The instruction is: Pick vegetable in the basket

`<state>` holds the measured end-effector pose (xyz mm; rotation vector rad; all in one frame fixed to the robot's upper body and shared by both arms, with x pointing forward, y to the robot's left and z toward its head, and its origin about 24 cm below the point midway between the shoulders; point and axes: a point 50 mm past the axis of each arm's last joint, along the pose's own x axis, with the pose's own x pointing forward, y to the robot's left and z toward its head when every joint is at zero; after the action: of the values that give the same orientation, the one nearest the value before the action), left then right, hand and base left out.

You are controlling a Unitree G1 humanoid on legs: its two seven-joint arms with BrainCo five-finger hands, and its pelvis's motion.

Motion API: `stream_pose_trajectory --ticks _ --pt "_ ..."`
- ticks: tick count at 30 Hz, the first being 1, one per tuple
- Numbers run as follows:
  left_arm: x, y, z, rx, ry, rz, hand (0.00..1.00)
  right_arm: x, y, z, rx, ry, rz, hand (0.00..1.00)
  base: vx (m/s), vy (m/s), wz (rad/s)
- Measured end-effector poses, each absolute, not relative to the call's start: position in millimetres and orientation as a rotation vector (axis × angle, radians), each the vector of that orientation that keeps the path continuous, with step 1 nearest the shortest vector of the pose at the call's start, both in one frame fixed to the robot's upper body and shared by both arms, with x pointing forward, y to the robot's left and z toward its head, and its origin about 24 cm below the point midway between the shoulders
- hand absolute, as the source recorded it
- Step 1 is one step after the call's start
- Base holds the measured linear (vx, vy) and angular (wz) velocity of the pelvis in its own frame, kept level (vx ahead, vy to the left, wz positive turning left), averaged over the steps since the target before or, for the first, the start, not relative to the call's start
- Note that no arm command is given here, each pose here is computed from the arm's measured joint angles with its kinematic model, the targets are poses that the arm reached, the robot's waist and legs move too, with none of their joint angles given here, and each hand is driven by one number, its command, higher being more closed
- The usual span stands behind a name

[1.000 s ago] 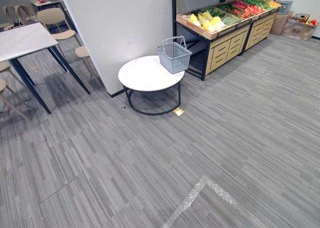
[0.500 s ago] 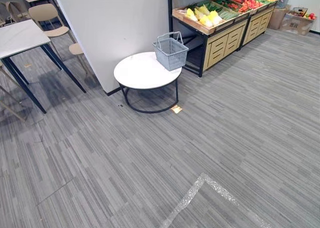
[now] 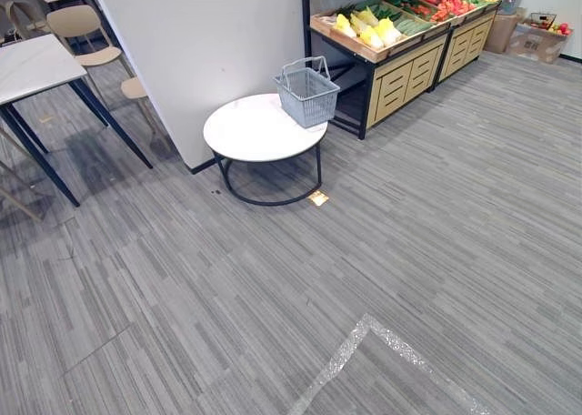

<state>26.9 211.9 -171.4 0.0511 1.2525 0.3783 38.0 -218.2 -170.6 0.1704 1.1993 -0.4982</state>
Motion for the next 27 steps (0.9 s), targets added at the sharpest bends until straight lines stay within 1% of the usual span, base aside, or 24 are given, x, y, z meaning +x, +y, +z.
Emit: stream_pose_trajectory --ticks 16,21,24,25,27 --pt "31 213 -172 0.06 1.258 0.352 0.0 42 -217 -171 0.173 1.194 -0.489 0.0 0.0 -0.001 0.0" --pt "56 219 -168 0.093 1.195 0.348 0.0 79 -215 -165 0.193 1.101 -0.46 0.0 -0.05 -0.013 -0.11" --pt "69 225 -163 0.091 1.141 0.371 0.0 81 -211 -166 0.227 1.092 -0.478 0.0 -0.05 -0.053 0.09" --pt "71 224 -163 0.071 1.129 0.384 0.0 80 -212 -166 0.224 1.093 -0.48 0.0 0.0 -0.084 0.07" --pt "75 226 -161 -0.021 1.086 0.473 0.0 79 -215 -165 0.216 1.088 -0.485 0.0 0.02 -0.102 0.19"
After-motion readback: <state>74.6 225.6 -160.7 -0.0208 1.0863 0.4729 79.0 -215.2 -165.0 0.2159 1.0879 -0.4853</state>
